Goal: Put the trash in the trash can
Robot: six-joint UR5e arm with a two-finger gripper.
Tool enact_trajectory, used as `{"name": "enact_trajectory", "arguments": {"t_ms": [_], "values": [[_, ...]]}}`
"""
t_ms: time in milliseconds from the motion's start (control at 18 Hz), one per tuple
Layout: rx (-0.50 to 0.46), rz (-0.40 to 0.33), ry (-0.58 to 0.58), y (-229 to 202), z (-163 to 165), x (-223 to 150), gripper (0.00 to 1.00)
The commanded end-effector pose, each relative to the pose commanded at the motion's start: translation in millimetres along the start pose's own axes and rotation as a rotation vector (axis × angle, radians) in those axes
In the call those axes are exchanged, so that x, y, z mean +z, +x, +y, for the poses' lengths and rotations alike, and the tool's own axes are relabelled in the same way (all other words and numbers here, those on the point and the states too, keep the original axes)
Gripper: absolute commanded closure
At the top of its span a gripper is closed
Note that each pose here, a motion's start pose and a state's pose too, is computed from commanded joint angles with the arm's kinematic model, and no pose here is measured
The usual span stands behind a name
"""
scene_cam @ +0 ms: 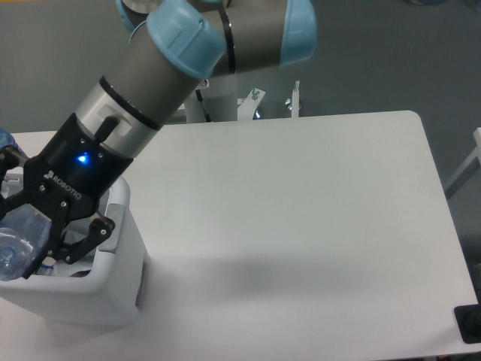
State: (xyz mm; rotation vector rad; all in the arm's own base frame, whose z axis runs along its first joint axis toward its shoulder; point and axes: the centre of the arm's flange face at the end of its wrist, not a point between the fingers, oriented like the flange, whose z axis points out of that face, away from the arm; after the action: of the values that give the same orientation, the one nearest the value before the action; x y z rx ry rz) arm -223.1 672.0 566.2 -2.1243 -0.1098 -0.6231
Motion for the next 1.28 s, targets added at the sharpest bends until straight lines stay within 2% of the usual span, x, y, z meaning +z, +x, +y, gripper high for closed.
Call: {"name": "enact_trajectory", "arguments": {"t_ms": [111, 389, 500, 722, 833, 944, 1056, 1278], "values": [[0.0, 0.001, -0.003, 1, 1, 2, 0.02], [0.009, -0.012, 0.002, 5, -1, -3, 0.0], [0.003, -0.032, 0.015, -2, -4, -16, 0.0], [-0.026, -0.099, 0.046, -51, -4, -53, 0.0], [-0.055, -0.177, 0.032, -93, 17, -69, 0.0], [-0.015, -0.264, 0.008, -118, 32, -91, 0.0], [-0.017, -0.334, 0.005, -152, 46, -122, 0.0], [0.006, -0.397, -0.016, -213, 82, -167, 0.0]]}}
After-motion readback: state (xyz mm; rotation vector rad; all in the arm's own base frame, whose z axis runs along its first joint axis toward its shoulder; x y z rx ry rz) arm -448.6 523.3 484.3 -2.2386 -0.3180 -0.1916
